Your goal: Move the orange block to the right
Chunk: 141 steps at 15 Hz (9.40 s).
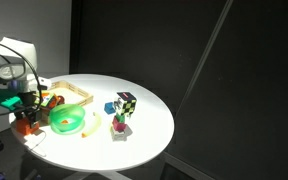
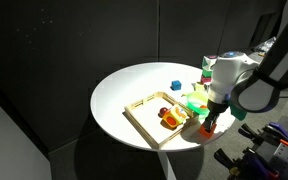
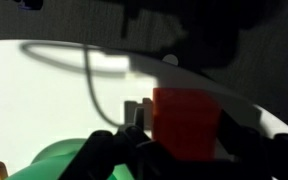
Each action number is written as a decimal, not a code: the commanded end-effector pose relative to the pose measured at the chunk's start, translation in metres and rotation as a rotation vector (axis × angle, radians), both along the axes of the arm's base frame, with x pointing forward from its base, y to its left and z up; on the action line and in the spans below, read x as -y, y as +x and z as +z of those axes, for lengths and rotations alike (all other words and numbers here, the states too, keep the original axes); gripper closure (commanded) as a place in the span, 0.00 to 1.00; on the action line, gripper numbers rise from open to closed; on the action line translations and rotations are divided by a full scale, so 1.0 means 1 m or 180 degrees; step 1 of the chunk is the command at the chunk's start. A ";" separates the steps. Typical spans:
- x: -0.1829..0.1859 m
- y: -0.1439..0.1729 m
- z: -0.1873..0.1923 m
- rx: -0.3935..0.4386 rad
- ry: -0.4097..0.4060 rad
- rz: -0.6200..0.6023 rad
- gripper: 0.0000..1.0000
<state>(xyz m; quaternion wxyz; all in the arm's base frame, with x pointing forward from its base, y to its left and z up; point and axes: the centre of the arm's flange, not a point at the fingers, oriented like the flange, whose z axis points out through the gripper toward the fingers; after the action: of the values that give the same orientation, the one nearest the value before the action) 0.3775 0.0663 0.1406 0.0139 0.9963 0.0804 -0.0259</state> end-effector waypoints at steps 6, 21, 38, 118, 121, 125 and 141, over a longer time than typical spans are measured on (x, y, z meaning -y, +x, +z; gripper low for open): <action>0.000 0.005 0.004 0.0032 -0.0038 0.0026 0.73; -0.002 -0.002 0.079 -0.0152 -0.0170 -0.0107 0.75; 0.078 0.016 0.153 0.0159 -0.0174 -0.1350 0.75; 0.277 0.069 0.037 0.0126 -0.0406 -0.2577 0.00; 0.265 0.067 0.046 0.0141 -0.0376 -0.2379 0.00; 0.249 0.065 0.059 0.0148 -0.0318 -0.2055 0.00; 0.190 0.030 0.130 0.0025 -0.0109 -0.1001 0.00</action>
<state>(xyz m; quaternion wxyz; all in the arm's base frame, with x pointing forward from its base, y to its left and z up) 0.4233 -0.1330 0.2483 0.0287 0.9941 -0.1018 -0.0241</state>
